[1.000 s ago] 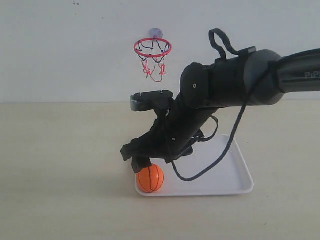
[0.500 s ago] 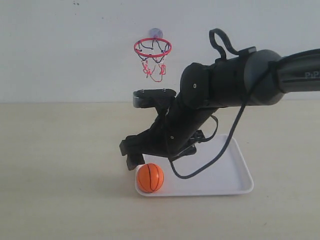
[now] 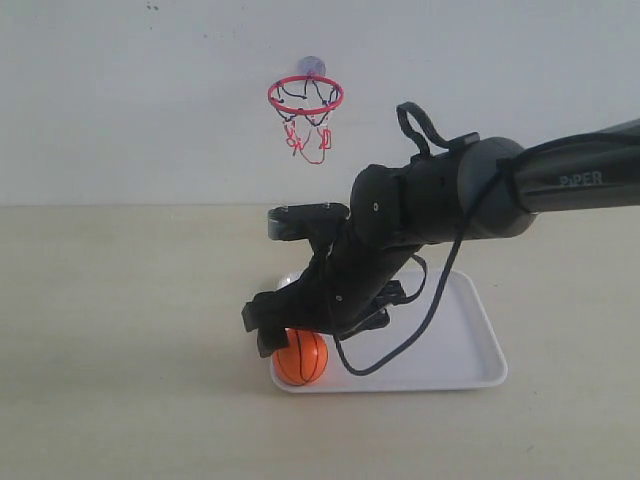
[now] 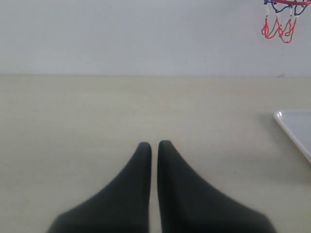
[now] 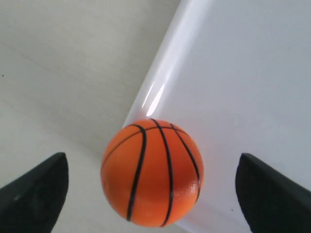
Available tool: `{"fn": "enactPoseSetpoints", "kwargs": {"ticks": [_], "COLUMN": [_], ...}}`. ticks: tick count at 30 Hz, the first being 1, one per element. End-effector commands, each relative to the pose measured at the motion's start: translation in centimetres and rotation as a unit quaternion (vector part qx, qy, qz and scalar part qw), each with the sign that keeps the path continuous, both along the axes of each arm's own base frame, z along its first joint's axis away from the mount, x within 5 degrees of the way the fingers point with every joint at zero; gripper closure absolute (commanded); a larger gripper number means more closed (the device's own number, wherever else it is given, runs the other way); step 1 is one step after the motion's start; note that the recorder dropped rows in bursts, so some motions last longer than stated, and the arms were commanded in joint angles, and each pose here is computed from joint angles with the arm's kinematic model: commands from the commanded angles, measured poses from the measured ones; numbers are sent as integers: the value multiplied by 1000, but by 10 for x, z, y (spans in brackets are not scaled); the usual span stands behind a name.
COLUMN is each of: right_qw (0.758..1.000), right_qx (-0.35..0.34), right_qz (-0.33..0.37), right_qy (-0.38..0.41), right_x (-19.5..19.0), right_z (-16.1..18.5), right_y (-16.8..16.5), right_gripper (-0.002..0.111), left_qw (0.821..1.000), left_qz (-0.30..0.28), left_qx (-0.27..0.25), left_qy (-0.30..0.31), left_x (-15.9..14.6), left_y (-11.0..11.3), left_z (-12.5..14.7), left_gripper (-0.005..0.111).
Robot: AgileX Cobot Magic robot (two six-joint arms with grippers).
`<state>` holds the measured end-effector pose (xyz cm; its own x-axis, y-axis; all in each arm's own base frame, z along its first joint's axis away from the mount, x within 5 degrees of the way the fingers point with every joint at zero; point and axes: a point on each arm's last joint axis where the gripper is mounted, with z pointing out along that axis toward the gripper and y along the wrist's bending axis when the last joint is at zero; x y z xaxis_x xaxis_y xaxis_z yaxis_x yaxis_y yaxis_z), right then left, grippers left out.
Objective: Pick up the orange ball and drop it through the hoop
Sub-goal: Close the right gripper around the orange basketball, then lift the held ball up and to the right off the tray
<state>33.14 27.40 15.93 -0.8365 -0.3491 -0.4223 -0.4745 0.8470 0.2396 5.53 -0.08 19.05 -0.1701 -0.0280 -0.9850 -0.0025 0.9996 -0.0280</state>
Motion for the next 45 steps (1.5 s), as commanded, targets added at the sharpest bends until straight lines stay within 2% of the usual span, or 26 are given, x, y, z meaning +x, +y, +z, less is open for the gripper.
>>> {"fn": "enactPoseSetpoints", "kwargs": {"ticks": [1, 9, 11, 13, 23, 24, 31, 37, 45], "right_qw": [1000, 1000, 1000, 1000, 1000, 1000, 1000, 994, 972], "right_qx": [-1, -5, -6, -4, -4, -5, -3, -9, -11], "right_qz": [1, 2, 2, -3, -6, -6, 12, 60, 128], "right_qy": [-4, 3, 5, 7, 17, 18, -17, -93, -195], "right_x": [1, 1, 1, 1, -1, -1, -2, -9, -27], "right_z": [-1, -6, -6, -6, -7, -7, 17, 67, 134], "right_y": [1, 1, 1, 1, 1, 1, -2, -12, -29], "right_gripper": [22, 22, 26, 36, 105, 109, 108, 108, 108], "left_qw": [1000, 1000, 1000, 1000, 1000, 1000, 1000, 1000, 1000], "left_qz": [1, 1, 1, 1, 1, 1, 1, 1, 1], "left_qx": [-2, -2, -2, -2, -2, -2, -2, -2, -2], "left_qy": [-2, -2, -2, -2, -2, -2, -2, -2, -2], "left_x": [0, 0, 0, 0, 0, 0, 0, 0, 0], "left_y": [0, 0, 0, 0, 0, 0, 0, 0, 0], "left_z": [0, 0, 0, 0, 0, 0, 0, 0, 0], "left_gripper": [103, 103, 103, 103, 103, 103, 103, 103, 103]}}
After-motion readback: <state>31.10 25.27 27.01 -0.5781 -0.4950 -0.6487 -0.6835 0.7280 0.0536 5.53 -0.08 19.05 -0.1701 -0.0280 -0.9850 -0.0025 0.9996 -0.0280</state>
